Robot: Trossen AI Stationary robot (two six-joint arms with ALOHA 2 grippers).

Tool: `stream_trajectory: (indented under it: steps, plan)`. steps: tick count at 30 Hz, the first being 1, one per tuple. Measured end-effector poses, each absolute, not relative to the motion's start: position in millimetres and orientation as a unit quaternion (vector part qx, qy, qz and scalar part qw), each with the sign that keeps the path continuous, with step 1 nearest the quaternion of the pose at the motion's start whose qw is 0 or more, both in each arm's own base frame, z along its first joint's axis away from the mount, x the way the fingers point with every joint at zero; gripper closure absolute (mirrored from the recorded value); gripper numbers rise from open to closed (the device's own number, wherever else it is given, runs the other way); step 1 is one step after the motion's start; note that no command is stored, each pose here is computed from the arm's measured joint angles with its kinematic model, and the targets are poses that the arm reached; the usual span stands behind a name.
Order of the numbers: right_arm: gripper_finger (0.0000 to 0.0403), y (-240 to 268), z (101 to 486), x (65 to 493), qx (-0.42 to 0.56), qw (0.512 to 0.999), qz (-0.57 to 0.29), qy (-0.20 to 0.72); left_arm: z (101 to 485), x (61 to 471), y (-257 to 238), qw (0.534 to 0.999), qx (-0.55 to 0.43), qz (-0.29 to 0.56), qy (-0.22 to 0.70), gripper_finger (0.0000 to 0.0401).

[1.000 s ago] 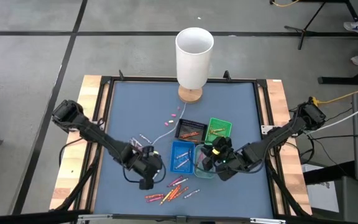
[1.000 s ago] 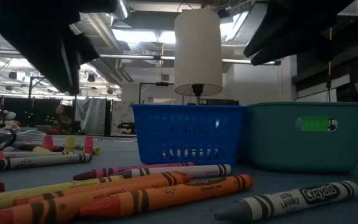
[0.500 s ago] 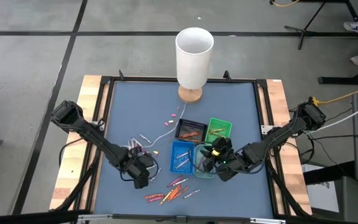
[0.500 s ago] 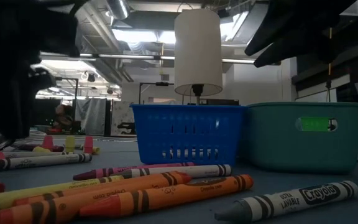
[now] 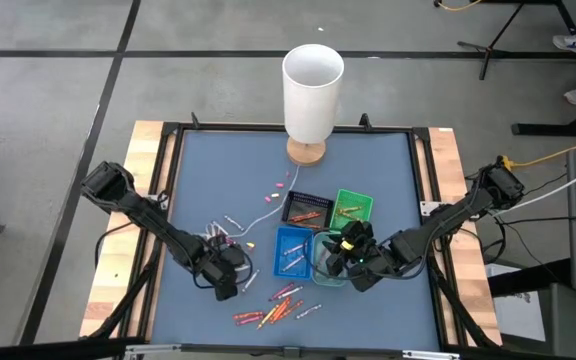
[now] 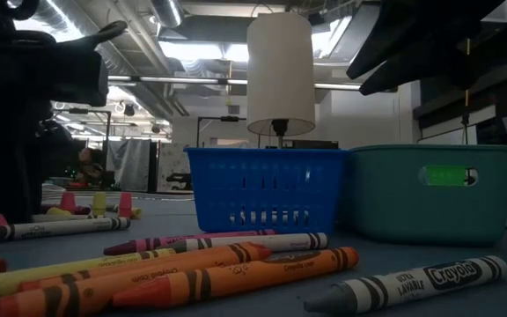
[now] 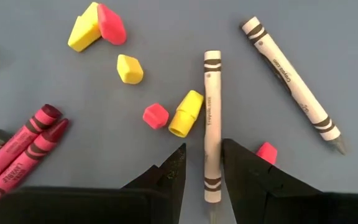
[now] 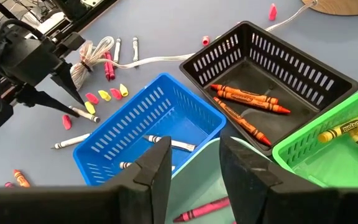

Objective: Sort crayons
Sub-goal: Put the gray crayon into the blue bin

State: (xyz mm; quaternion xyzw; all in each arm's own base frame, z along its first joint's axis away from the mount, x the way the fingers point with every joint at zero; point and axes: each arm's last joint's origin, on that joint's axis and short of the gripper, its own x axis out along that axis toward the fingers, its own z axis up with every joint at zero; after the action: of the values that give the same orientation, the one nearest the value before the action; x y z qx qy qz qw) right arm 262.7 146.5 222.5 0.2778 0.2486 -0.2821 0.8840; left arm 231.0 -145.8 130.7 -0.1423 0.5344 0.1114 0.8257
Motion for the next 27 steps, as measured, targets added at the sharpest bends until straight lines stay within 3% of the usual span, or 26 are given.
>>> stream_trajectory:
  steps: [27]
  plan:
    - [0.0271,146.5,222.9,262.6,0.278,0.884,-0.282,0.248,128.1,228.6,-143.6,0.828,-0.134,0.120,0.532,0.0320]
